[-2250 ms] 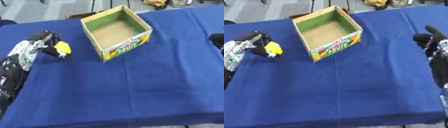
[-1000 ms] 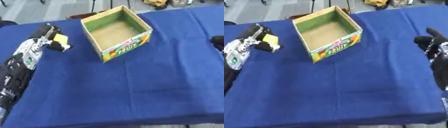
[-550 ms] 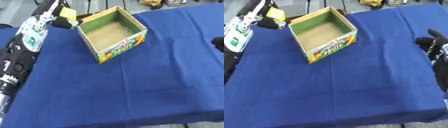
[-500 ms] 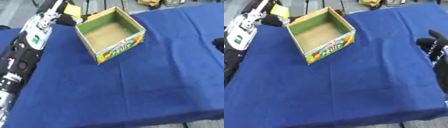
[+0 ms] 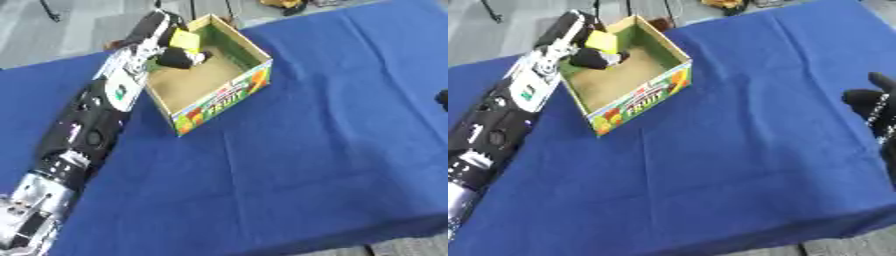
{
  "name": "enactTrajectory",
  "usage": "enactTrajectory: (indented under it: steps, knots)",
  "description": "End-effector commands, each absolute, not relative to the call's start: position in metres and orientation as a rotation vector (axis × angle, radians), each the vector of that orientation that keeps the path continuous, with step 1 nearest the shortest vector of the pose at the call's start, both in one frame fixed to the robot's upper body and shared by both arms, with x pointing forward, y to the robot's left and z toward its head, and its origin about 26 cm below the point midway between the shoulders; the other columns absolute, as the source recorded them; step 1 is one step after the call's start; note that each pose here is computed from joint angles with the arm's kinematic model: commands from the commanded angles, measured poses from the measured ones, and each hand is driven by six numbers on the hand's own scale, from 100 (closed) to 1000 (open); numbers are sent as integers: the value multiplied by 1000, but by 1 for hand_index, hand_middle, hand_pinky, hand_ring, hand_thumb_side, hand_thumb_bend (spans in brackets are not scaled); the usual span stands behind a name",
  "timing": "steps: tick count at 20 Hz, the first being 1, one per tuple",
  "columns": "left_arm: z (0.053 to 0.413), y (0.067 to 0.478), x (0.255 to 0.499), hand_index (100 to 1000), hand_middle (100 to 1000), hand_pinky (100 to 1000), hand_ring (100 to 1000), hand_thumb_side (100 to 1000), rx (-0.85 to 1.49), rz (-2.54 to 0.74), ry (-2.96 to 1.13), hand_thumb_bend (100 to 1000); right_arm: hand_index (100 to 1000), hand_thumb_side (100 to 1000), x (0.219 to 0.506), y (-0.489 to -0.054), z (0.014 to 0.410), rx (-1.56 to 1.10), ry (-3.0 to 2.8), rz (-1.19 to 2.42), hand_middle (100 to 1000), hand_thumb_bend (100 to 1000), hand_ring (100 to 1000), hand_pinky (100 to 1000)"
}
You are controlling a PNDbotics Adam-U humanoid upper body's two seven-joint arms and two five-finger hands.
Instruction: Pick up objects on the table and place them in the box.
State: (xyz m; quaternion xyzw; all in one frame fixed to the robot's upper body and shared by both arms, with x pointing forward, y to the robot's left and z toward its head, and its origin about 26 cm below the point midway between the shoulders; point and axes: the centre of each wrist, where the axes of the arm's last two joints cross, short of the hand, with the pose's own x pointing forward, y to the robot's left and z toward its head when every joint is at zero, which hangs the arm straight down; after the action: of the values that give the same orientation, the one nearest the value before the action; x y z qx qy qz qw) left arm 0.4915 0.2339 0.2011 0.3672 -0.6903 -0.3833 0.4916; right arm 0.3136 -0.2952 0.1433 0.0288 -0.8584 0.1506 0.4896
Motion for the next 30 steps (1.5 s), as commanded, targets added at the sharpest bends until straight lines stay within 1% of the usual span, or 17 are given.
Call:
enactTrajectory:
  steps: [1, 3, 4, 5, 6, 7, 8, 9, 10, 11, 14, 19, 24, 25, 26, 27, 30]
  knots:
    - [206, 243, 495, 474, 260, 390, 232, 386, 946, -888, -1668, 558, 960, 922, 313, -295, 154, 61, -2117, 392, 749, 100, 863, 980]
    - [199, 247, 496, 488, 274, 408, 247, 401, 955, -873, -1646, 579, 959, 924, 313, -295, 153, 60, -2116, 393, 749, 100, 863, 980]
    - [196, 248, 496, 559, 345, 478, 314, 452, 955, -872, -1639, 666, 959, 925, 313, -295, 153, 59, -2115, 393, 749, 100, 862, 980]
    - [193, 248, 497, 626, 410, 552, 383, 532, 950, -878, -1634, 845, 959, 925, 313, -295, 153, 58, -2115, 392, 749, 100, 862, 980]
    - [191, 248, 497, 688, 466, 617, 446, 571, 939, -886, -1635, 974, 959, 925, 313, -295, 153, 57, -2115, 391, 749, 100, 862, 980]
    - [189, 247, 497, 719, 493, 644, 474, 580, 929, -896, -1636, 1000, 959, 925, 313, -295, 152, 57, -2115, 391, 749, 100, 862, 980]
    - [188, 247, 496, 793, 576, 704, 552, 604, 919, -907, -1636, 1000, 959, 924, 313, -295, 152, 58, -2115, 391, 749, 100, 863, 980]
    - [188, 247, 496, 811, 596, 715, 573, 618, 912, -920, -1636, 1000, 959, 924, 313, -295, 153, 58, -2116, 393, 749, 100, 862, 980]
    - [188, 248, 496, 890, 689, 774, 662, 694, 911, -935, -1635, 1000, 958, 924, 313, -295, 152, 58, -2116, 392, 749, 100, 862, 980]
    - [189, 248, 496, 905, 735, 814, 710, 695, 914, -950, -1634, 1000, 958, 924, 313, -295, 152, 58, -2115, 389, 749, 100, 862, 980]
    - [194, 250, 493, 923, 782, 876, 765, 691, 935, -956, -1666, 1000, 958, 922, 313, -296, 150, 56, -2112, 381, 749, 100, 862, 980]
    - [230, 252, 473, 874, 746, 890, 734, 682, 852, -831, -1946, 1000, 957, 922, 311, -299, 145, 45, -2099, 356, 750, 100, 855, 979]
    - [269, 263, 427, 829, 704, 861, 692, 705, 649, -649, -2229, 1000, 952, 919, 311, -300, 143, 46, -2092, 341, 746, 100, 844, 968]
    - [270, 266, 415, 827, 700, 853, 687, 710, 587, -615, -2278, 1000, 951, 919, 311, -300, 143, 45, -2090, 339, 746, 100, 843, 967]
    - [268, 271, 404, 818, 688, 841, 673, 796, 519, -576, -2313, 976, 950, 899, 311, -301, 143, 43, -2089, 337, 745, 100, 839, 963]
    - [263, 276, 394, 813, 682, 837, 668, 737, 452, -531, -2338, 976, 949, 918, 311, -301, 142, 41, -2087, 336, 745, 100, 837, 961]
    - [242, 291, 367, 799, 666, 833, 653, 771, 317, -421, -2343, 931, 946, 919, 310, -303, 143, 33, -2087, 330, 742, 100, 819, 946]
